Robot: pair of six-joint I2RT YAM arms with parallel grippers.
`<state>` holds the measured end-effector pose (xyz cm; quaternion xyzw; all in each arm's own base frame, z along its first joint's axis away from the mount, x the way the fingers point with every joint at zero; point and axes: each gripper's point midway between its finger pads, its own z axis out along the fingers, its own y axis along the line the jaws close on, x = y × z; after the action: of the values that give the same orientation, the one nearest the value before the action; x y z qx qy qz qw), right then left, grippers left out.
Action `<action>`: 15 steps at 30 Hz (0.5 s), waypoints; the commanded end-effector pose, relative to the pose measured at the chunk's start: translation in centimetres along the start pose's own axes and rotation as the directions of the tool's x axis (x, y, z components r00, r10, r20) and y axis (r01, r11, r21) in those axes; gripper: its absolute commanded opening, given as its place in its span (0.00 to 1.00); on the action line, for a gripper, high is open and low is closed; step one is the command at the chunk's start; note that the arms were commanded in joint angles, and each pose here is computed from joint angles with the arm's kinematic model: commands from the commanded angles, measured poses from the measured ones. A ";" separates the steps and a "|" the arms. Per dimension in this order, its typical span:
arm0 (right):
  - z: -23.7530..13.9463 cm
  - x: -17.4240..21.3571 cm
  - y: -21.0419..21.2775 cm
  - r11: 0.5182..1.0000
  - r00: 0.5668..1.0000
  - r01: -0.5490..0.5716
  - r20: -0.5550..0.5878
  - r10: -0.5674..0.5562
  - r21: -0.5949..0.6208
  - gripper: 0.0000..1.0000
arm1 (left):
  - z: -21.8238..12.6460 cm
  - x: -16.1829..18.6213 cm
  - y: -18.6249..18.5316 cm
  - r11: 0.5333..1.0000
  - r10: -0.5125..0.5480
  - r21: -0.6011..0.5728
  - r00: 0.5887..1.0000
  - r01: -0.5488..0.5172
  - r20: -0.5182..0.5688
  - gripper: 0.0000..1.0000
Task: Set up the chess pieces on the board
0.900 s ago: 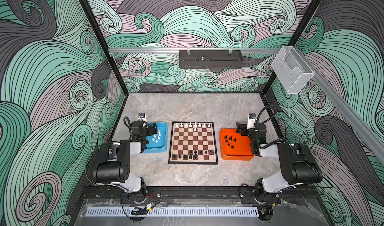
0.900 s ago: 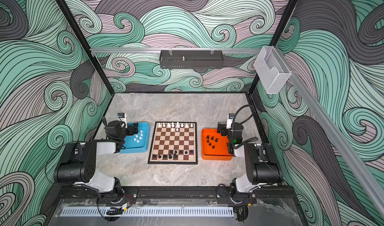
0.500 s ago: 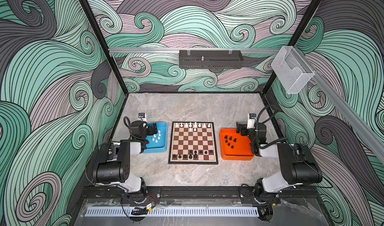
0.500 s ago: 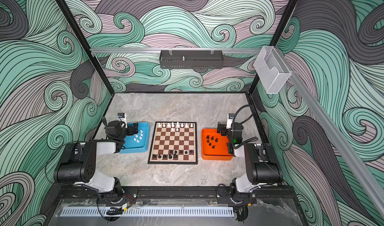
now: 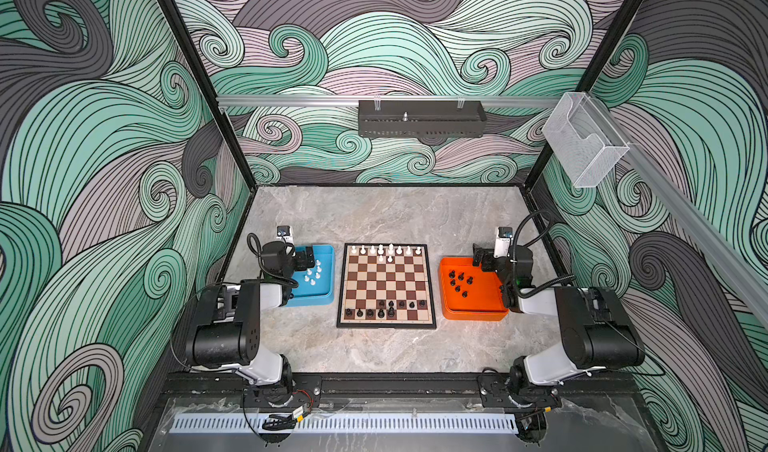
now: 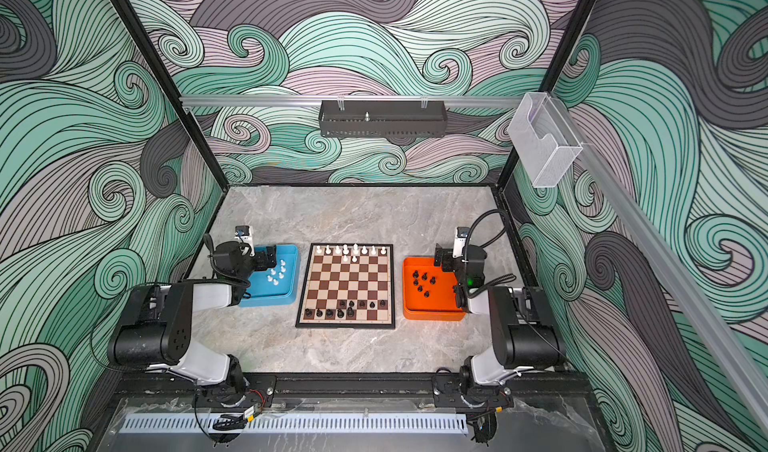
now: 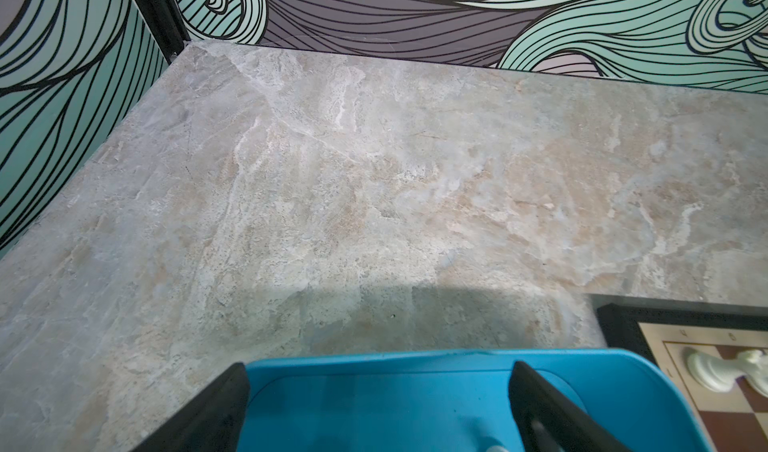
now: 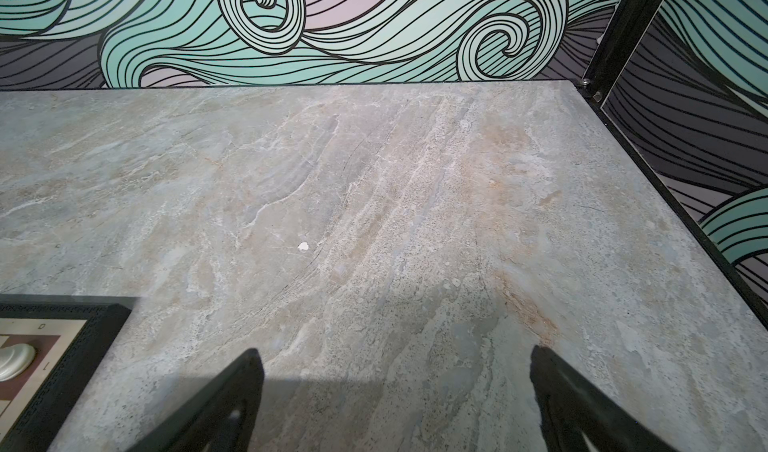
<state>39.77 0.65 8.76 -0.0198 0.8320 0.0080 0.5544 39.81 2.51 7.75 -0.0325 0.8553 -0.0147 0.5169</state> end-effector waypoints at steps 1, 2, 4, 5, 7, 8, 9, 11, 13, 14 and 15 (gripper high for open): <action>0.1 -0.4 0.1 1.000 1.000 0.008 0.019 -0.008 -0.005 0.99 | -0.1 -0.5 -0.1 1.000 0.005 0.007 1.000 -0.005 0.012 0.99; 0.1 -0.4 0.1 1.000 1.000 0.008 0.018 -0.008 -0.005 0.99 | -0.1 -0.5 -0.1 1.000 0.005 0.007 1.000 -0.005 0.011 0.98; 0.1 -0.4 0.1 1.000 1.000 0.009 0.019 -0.008 -0.005 0.99 | -0.1 -0.5 -0.1 1.000 0.006 0.008 1.000 -0.006 0.012 0.99; 0.1 -0.4 0.1 1.000 1.000 0.008 0.018 -0.008 -0.004 0.99 | -0.1 -0.5 -0.1 1.000 0.006 0.008 1.000 -0.006 0.012 0.99; 0.1 -0.4 0.1 1.000 1.000 0.008 0.019 -0.008 -0.006 0.99 | -0.1 -0.5 -0.1 1.000 0.005 0.007 1.000 -0.005 0.012 0.99; 0.1 -0.4 0.1 1.000 1.000 0.009 0.019 -0.008 -0.005 0.99 | -0.1 -0.5 -0.1 1.000 0.005 0.008 1.000 -0.005 0.012 0.99; 0.1 -0.4 0.1 1.000 1.000 0.008 0.020 -0.008 -0.005 0.99 | -0.1 -0.5 -0.2 1.000 0.007 0.008 1.000 -0.007 0.012 0.99; 0.1 -0.4 0.1 1.000 1.000 0.008 0.020 -0.008 -0.005 0.99 | -0.1 -0.5 -0.1 1.000 0.005 0.007 1.000 -0.005 0.013 0.99; 0.1 -0.4 0.1 1.000 1.000 0.008 0.020 -0.008 -0.005 0.99 | -0.1 -0.6 -0.1 1.000 0.005 0.007 1.000 -0.005 0.014 0.98; 0.0 -0.4 0.1 1.000 1.000 0.008 0.020 -0.008 -0.005 0.99 | -0.1 -0.6 -0.1 1.000 0.005 0.007 1.000 -0.005 0.013 0.99; 0.1 -0.4 0.1 1.000 1.000 0.008 0.020 -0.008 -0.006 0.99 | -0.1 -0.6 -0.1 1.000 0.005 0.008 1.000 -0.005 0.014 0.99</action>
<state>39.77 0.65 8.76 -0.0198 0.8320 0.0080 0.5544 39.81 2.51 7.75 -0.0324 0.8553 -0.0149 0.5169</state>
